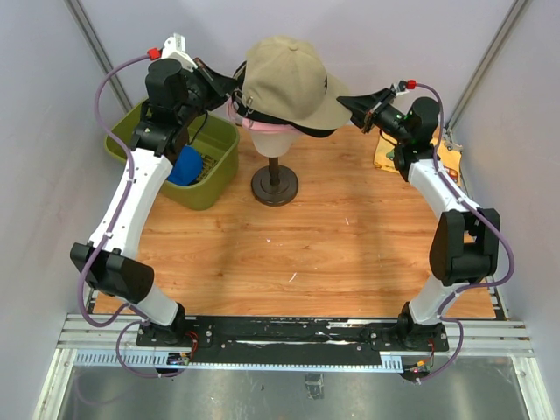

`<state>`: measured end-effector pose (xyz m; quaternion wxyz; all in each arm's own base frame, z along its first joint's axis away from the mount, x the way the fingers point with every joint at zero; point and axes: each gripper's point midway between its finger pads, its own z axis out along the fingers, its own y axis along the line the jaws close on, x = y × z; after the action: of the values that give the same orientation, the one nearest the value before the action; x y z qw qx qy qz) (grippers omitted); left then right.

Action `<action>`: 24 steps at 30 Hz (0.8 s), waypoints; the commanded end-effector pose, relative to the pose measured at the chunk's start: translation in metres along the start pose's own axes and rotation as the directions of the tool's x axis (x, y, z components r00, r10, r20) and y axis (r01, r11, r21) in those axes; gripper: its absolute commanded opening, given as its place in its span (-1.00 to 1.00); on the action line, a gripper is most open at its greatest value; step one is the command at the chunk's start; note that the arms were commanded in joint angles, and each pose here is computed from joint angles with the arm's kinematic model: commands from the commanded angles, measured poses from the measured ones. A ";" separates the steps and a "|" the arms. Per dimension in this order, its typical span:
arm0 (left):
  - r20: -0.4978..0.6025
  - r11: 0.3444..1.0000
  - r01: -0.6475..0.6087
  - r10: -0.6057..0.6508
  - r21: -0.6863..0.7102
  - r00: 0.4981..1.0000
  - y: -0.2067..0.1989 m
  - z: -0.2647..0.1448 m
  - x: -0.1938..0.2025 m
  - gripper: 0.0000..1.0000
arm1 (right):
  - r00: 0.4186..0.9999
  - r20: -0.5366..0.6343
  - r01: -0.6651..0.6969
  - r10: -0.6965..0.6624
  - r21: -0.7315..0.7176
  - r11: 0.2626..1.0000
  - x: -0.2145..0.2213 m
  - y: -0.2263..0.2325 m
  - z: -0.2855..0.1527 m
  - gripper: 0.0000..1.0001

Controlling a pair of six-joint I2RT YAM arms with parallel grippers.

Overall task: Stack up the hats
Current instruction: Stack the hat on the hat.

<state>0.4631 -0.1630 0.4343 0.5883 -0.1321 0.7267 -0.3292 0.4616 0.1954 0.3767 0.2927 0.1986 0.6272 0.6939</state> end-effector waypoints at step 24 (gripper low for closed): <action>-0.094 0.981 0.037 -0.055 -0.188 0.994 0.051 -0.001 0.027 -0.18 | 1.000 0.006 -0.021 0.021 0.138 0.990 0.005 -0.040 -0.006 -0.16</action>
<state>0.4652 -0.1497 0.4340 0.5821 -0.1647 0.7278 -0.3231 0.4603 0.1943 0.3671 0.2947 0.2039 0.6459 0.6740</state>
